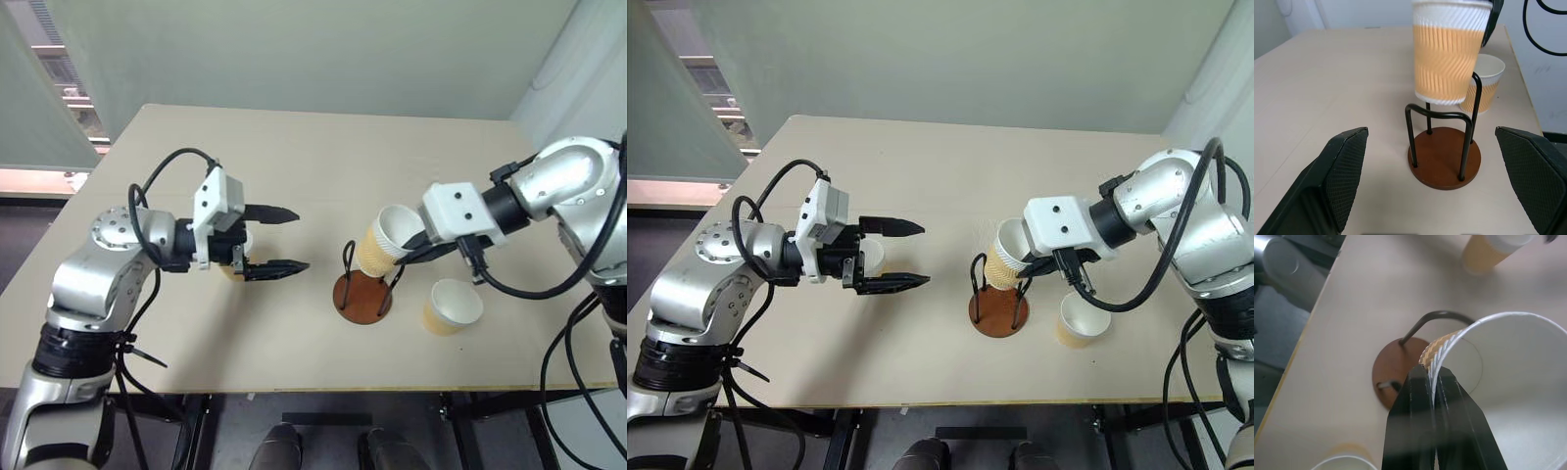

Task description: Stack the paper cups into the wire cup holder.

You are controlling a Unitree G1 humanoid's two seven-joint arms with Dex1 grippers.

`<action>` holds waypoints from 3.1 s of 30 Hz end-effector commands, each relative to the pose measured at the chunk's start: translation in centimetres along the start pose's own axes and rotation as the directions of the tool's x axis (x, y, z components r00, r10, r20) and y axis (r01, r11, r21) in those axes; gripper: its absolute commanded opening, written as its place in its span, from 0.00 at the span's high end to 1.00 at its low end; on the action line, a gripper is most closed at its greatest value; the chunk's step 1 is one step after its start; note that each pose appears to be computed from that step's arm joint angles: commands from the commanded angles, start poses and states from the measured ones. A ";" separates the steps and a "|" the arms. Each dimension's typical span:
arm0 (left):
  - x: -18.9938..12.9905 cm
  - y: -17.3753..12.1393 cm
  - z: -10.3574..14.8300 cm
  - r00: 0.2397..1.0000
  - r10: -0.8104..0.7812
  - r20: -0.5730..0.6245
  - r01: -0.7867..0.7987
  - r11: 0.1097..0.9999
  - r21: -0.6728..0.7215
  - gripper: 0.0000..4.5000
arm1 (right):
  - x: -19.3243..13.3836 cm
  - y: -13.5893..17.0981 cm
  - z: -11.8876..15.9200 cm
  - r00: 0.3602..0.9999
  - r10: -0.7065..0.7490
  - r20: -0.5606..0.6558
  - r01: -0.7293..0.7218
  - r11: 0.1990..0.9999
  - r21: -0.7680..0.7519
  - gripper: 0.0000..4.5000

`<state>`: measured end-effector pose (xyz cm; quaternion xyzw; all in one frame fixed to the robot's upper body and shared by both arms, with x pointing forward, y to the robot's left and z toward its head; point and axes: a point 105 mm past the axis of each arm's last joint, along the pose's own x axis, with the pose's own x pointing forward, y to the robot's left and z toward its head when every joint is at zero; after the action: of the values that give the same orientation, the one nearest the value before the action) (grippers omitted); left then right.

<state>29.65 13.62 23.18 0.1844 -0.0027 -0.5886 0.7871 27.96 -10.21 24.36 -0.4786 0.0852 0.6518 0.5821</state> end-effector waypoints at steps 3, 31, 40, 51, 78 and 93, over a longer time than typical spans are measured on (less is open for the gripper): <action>-0.6 0.2 1.0 0.999 0.033 0.009 -0.034 0.998 0.061 0.00 | -0.1 -0.4 0.8 1.000 -0.014 0.013 0.015 0.999 -0.029 0.86; -5.0 1.1 0.4 0.803 0.304 -0.513 0.006 0.856 0.517 0.00 | -6.9 -4.8 0.9 0.803 -0.486 0.344 0.287 0.822 0.492 0.34; -6.7 1.7 -2.0 0.687 0.382 -0.618 -0.022 0.861 0.508 0.00 | -6.4 -3.7 1.0 0.806 -0.401 0.435 0.159 0.855 0.494 0.34; -7.0 2.0 -5.3 0.644 0.344 -0.683 0.010 0.889 0.457 0.00 | -6.2 -2.0 0.8 0.818 -0.337 0.467 0.095 0.879 0.468 0.34; -4.1 4.6 -5.5 0.770 0.191 -0.608 0.069 0.924 0.377 1.00 | -6.0 2.3 -2.2 0.871 -0.261 0.417 0.099 0.924 0.370 0.34; -1.7 2.3 4.4 0.947 -0.017 -0.320 0.116 0.949 0.294 1.00 | -7.8 4.4 -4.0 0.919 -0.187 0.346 0.029 0.910 0.414 0.34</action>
<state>31.01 15.12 26.57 0.3973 0.0663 -0.5633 0.7214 25.71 -18.91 25.14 -0.2040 0.0868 0.6709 0.7076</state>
